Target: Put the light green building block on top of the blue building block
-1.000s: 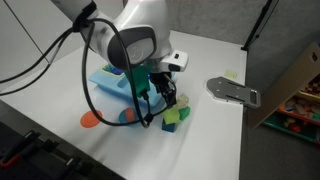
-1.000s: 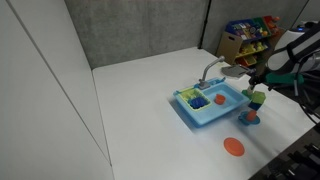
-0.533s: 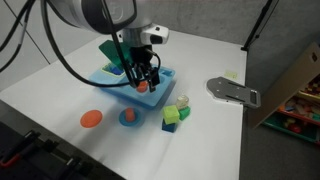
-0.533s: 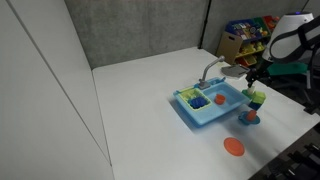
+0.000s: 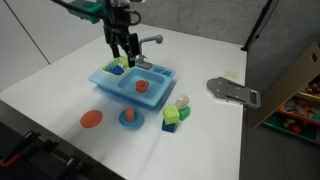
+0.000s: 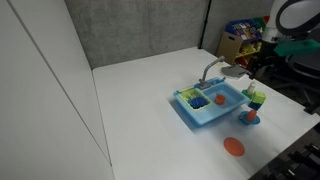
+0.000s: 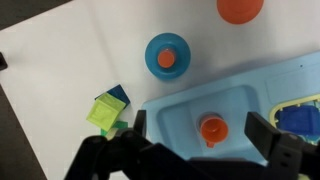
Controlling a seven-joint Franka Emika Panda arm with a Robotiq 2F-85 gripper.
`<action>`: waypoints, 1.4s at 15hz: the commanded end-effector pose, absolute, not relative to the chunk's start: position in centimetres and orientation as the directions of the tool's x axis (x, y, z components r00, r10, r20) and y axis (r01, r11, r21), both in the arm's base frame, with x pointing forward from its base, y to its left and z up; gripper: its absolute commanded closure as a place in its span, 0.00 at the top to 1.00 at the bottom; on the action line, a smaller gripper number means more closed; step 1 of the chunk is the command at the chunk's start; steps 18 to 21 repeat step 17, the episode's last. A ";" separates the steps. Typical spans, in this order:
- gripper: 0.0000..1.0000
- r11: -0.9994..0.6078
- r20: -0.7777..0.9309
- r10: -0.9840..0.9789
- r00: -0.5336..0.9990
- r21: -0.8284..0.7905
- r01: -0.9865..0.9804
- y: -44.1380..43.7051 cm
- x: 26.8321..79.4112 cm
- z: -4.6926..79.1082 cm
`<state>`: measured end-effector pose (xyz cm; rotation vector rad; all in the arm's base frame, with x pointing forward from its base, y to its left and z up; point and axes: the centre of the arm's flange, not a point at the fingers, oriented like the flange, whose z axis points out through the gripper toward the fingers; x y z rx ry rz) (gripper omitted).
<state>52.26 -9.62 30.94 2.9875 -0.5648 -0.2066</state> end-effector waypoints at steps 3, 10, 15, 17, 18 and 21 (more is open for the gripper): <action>1.00 -0.953 -0.146 -0.287 0.947 0.144 -0.267 -7.2 51.2 38.3; 1.00 -0.984 -0.107 -0.169 0.980 0.065 -0.163 -6.4 49.0 46.5; 1.00 -0.987 -0.091 -0.153 0.984 0.052 -0.149 -6.2 48.5 47.6; 1.00 -0.988 -0.097 -0.152 0.984 0.053 -0.148 -6.1 48.5 47.3; 1.00 -0.988 -0.097 -0.152 0.984 0.053 -0.148 -6.1 48.5 47.3; 1.00 -0.988 -0.097 -0.152 0.984 0.053 -0.148 -6.1 48.5 47.3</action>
